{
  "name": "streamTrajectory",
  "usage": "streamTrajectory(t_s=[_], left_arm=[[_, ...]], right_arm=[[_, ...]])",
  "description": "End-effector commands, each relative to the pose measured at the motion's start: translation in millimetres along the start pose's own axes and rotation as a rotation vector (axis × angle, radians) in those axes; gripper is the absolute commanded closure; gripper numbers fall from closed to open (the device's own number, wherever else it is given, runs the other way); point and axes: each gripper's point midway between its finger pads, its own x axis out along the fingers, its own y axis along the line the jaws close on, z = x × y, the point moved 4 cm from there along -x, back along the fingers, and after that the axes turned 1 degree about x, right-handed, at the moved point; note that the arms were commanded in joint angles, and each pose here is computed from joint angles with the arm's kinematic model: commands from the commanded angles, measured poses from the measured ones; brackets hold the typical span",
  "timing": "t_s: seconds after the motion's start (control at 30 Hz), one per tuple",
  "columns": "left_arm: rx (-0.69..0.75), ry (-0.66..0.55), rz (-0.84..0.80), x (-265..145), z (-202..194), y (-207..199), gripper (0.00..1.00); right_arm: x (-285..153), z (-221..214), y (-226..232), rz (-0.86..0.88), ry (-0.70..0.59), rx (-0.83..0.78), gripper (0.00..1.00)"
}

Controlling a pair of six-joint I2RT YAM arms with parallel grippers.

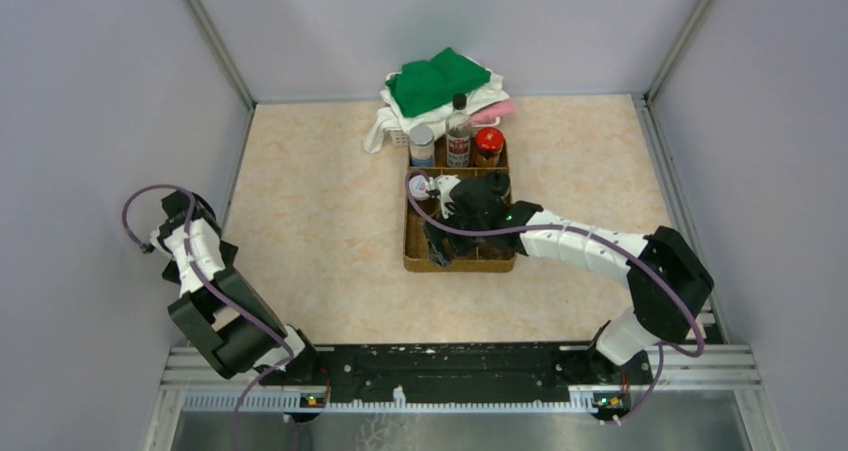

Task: Organize the condiment bottles
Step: Pick up the bottle from the corner of the board.

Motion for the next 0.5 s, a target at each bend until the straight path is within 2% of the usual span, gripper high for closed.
streamTrajectory(t_s=[0.0, 0.1, 0.27, 0.33, 0.47], left_arm=[[0.005, 0.007, -0.068, 5.5, 4.1, -13.4, 0.36], [0.023, 0.032, -0.104, 6.2, 3.0, -20.3, 0.43], [0.1, 0.134, -0.205, 13.5, -8.1, -40.6, 0.71], [0.143, 0.153, -0.261, 13.6, -13.6, -49.8, 0.77], [0.246, 0.14, -0.395, -0.5, -21.5, -76.5, 0.8]], right_arm=[[6.1, 2.4, -4.3, -0.007, -0.028, 0.023, 0.22], [7.4, 1.4, -5.2, -0.008, -0.026, 0.028, 0.22], [8.3, 3.2, -6.1, -0.013, -0.03, 0.036, 0.22], [8.0, 4.4, -7.3, -0.019, -0.033, 0.04, 0.22], [3.5, 10.3, -11.6, -0.038, -0.062, 0.061, 0.22]])
